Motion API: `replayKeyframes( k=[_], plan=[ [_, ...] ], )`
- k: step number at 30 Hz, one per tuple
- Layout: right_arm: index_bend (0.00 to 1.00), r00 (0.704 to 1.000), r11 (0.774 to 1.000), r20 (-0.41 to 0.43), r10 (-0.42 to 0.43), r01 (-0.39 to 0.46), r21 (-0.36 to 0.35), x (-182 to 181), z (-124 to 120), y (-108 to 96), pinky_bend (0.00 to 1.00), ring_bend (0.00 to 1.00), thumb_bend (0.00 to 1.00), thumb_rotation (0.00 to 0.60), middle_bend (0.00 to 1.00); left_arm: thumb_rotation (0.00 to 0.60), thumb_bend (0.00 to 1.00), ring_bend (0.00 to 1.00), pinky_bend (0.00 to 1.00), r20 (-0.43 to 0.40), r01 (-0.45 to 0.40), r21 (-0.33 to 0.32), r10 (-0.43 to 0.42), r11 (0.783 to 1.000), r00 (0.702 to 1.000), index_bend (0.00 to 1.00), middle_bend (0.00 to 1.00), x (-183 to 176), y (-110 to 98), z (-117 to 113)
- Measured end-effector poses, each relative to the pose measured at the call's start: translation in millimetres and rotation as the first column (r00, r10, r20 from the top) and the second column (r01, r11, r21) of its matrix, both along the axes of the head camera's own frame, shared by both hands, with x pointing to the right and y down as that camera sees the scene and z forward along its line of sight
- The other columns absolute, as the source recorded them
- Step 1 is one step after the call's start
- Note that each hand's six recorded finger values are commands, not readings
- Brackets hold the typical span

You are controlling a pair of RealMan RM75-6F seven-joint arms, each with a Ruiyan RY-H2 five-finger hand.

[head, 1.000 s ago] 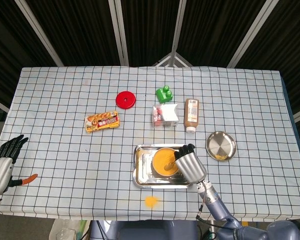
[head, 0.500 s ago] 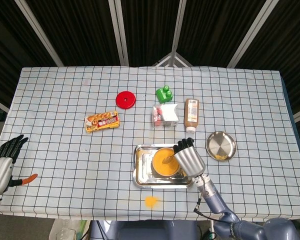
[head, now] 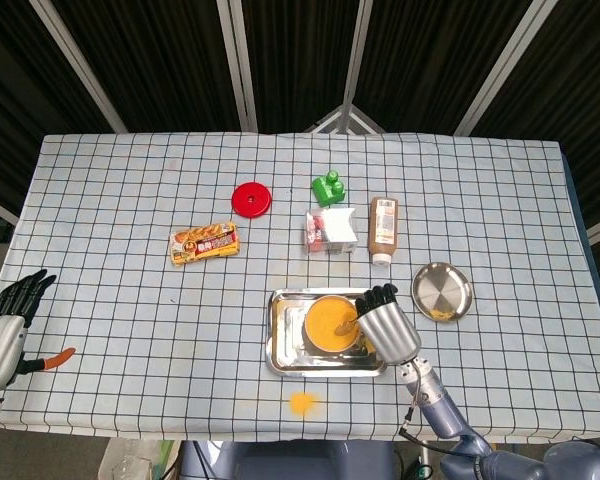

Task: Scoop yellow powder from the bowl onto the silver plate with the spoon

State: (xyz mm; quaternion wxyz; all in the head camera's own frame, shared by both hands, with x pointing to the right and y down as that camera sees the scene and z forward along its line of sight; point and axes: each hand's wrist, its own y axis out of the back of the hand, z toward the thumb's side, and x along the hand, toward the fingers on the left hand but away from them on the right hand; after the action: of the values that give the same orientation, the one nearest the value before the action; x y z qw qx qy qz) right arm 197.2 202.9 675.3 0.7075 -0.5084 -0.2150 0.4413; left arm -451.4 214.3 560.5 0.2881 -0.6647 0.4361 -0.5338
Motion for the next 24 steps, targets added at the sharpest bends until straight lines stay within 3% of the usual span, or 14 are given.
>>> replayKeyframes(
  k=[14,24],
  plan=[
    [0.79,1.0,1.0,-0.014,-0.009,0.008,-0.027,1,9,7,0.5,0.5,0.68,0.6,0.59,0.6,0.0,0.0,0.0,0.001,0.003,-0.007,-0.003,1.0,1.0,0.0,0.0,0,0,2],
    [0.79,1.0,1.0,0.011,0.014,-0.014,-0.028,-6,16,-2,0.5,0.5,0.68,0.6,0.6,0.6,0.0,0.0,0.0,0.002,0.007,-0.01,-0.007,1.0,1.0,0.0,0.0,-1,-1,2]
  ],
)
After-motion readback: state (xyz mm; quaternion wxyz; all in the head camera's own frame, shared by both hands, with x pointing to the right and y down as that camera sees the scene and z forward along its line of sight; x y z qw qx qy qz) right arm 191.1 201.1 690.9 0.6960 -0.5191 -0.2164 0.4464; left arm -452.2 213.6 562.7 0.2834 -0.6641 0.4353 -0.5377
